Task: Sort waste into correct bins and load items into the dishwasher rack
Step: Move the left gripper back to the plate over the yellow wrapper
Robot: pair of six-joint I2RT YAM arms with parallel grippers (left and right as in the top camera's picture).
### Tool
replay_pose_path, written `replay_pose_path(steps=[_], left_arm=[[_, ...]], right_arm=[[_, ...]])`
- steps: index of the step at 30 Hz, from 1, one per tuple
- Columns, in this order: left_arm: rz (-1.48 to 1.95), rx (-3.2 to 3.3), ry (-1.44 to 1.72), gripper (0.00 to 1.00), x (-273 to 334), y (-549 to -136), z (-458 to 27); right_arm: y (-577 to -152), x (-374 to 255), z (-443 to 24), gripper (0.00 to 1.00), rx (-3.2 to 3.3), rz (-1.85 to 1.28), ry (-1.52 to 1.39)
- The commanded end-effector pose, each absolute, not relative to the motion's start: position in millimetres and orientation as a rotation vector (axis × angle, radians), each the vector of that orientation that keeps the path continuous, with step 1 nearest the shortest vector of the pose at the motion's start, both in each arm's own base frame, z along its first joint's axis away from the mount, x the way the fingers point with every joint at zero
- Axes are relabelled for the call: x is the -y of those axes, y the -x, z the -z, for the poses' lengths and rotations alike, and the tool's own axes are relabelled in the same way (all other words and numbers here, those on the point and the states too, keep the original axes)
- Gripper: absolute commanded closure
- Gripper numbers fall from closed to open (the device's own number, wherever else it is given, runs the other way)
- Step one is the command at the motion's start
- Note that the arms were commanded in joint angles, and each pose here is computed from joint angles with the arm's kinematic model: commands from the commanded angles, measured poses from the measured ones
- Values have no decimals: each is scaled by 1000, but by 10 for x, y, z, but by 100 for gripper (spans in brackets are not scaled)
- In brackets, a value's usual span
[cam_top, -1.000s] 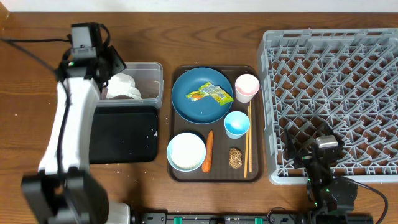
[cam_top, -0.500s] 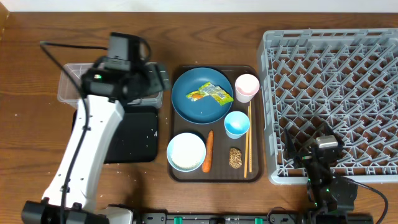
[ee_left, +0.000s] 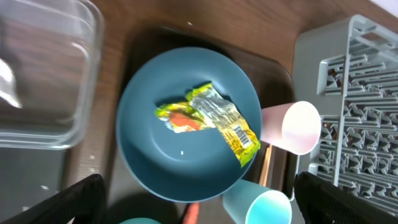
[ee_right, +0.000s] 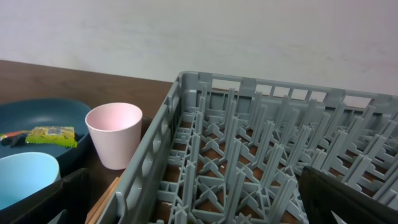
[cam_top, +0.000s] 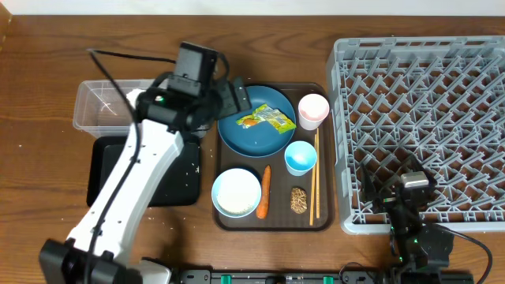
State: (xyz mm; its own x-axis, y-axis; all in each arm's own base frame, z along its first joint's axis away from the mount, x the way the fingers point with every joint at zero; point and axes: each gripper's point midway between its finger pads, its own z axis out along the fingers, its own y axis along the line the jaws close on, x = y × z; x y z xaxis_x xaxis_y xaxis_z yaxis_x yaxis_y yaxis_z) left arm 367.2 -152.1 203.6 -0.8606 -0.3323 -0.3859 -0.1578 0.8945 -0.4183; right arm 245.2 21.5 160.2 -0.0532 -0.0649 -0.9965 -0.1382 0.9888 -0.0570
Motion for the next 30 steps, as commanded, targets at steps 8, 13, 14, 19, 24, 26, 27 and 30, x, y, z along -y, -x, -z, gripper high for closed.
replay_pose_path(steps=[8,13,14,19,24,26,27,30], left_arm=[[482,-2710,465,4,1609,-3784,-1545],[447,-2771,512,4,1616,-3802,-1279],[442,-2780,520,5,1616,-3802,-1240],[442,-2790,632,5,1632,-3840,-1092],[471,-2768,685,5,1725,-3890,-1057],[485,-2757,668,5,1781,-3910,-1070],[493,-2753,655,6,1819,-3914,-1079],[515,-2738,621,6,1920,-3935,-1098]], right_arm=[[-2448,-233,-1594,1,-1625,-57,174],[-2448,-233,-1594,1,-1625,-57,174],[-2448,-233,-1594,1,-1625,-57,174],[-2448,-233,-1594,1,-1625,-57,174],[-2448,-233,-1594,1,-1625,-57,174],[-2448,-233,-1594,1,-1625,-57,174],[-2448,-233,-1594,1,-1625,-57,174],[-2448,-233,-1594,1,-1625,-57,174]])
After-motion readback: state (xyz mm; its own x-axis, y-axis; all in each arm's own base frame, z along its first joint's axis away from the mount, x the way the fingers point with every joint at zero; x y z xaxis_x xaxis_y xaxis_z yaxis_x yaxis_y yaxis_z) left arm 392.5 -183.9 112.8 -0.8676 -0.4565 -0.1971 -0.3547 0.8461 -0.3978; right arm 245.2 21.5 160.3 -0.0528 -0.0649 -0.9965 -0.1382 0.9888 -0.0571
